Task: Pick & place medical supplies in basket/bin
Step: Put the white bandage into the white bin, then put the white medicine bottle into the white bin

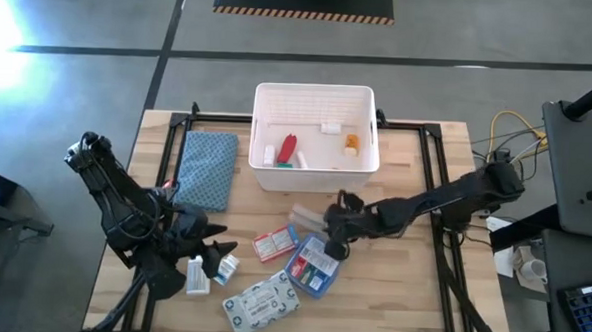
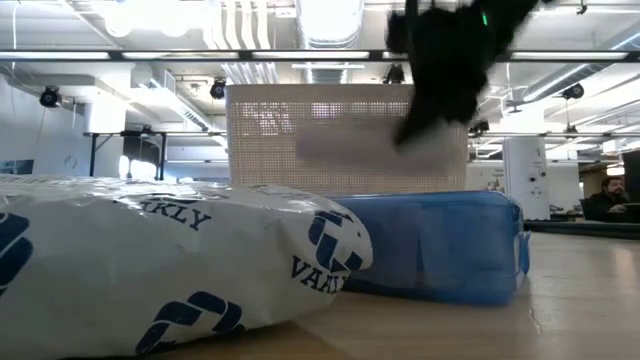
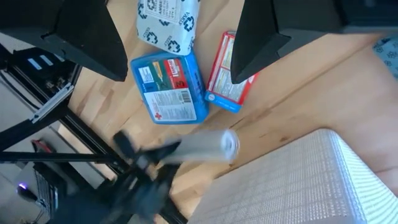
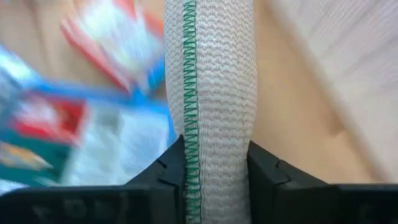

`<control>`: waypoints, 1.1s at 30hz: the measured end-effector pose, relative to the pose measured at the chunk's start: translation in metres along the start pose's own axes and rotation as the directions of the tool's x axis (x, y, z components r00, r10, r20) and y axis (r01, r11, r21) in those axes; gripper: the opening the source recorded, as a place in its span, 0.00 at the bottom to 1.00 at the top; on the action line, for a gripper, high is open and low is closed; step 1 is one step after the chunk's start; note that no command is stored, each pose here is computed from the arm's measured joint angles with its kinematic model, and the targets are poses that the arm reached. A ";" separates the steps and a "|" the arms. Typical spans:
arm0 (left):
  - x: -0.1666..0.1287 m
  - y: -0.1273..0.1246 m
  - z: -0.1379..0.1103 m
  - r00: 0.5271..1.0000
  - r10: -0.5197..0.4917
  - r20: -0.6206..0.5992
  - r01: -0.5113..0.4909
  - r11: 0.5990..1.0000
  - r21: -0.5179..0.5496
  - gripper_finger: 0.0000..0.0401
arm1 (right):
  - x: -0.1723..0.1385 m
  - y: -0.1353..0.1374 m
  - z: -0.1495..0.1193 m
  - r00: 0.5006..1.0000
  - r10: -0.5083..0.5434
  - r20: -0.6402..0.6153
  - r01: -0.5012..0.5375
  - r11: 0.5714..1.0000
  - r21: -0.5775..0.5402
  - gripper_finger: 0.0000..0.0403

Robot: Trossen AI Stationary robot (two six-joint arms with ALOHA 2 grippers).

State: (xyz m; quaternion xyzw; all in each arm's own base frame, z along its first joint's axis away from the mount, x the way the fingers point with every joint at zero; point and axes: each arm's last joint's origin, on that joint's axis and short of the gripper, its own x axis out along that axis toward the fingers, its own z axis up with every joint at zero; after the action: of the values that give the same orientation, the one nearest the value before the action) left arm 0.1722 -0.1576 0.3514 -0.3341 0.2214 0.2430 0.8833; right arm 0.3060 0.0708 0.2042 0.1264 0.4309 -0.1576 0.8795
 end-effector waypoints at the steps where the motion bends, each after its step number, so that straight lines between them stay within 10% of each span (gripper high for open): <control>1: 0.000 0.000 0.000 1.000 0.000 0.000 0.000 1.000 0.006 0.66 | -0.012 0.002 0.010 0.999 0.007 0.041 -0.007 1.000 -0.001 0.22; 9: 0.000 0.000 0.000 1.000 0.000 0.015 0.000 1.000 0.008 0.66 | -0.120 -0.016 0.100 0.875 -0.096 0.475 0.100 0.995 0.016 0.28; 20: 0.004 0.002 -0.004 1.000 0.002 0.018 -0.002 1.000 0.008 0.66 | -0.079 -0.147 0.148 0.910 -0.369 0.191 0.330 0.921 0.206 0.60; 33: 0.008 0.008 -0.012 0.985 0.048 -0.168 -0.065 0.993 -0.095 0.66 | -0.108 -0.095 0.146 0.928 -0.243 0.284 0.289 0.948 -0.131 0.87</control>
State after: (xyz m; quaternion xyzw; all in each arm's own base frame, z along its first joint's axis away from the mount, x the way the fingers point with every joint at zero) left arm 0.1710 -0.1582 0.3348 -0.3907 0.2908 0.2502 0.8368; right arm 0.3117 -0.0505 0.3687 -0.0312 0.3350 -0.2538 0.9069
